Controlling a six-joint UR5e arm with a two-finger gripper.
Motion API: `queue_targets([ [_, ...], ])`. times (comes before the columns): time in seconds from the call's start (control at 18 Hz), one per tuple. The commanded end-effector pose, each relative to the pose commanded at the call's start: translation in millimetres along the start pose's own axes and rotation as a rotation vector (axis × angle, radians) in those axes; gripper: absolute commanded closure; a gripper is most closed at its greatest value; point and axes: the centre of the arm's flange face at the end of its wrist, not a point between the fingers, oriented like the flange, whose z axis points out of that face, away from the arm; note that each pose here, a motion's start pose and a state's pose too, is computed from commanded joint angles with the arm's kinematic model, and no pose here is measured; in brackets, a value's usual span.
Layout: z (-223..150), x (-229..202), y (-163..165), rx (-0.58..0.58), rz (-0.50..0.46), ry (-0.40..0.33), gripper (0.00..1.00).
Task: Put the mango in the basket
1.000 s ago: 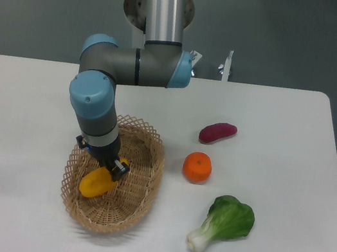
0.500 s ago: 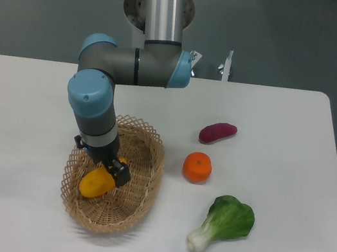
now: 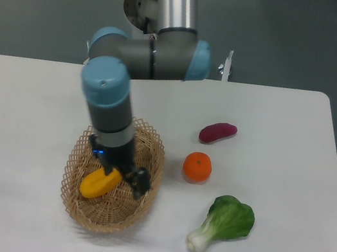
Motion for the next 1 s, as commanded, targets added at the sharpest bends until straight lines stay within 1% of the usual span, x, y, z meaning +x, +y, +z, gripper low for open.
queue_targets([
  [0.11,-17.1,-28.6,27.9,-0.028,0.031,0.007,0.0],
  [0.22,-23.0,-54.9,56.1,-0.041,0.058,0.034,0.0],
  [0.28,-27.6,-70.5,71.0,-0.035,0.069,0.048,0.0],
  [0.39,-48.2,-100.4,102.3,-0.019,0.089,0.074,0.0],
  [0.5,-57.1,-127.0,132.2,-0.017,0.126,0.113,0.0],
  [0.61,-64.5,-149.0,159.8,-0.007,0.164,0.138,0.0],
  [0.78,-65.0,-167.1,193.0,-0.011,0.24,0.151,0.0],
  [0.94,-63.9,-177.5,215.6,-0.017,0.269,0.155,0.0],
  [1.0,-63.9,-178.8,218.2,-0.016,0.283,0.155,0.0],
])
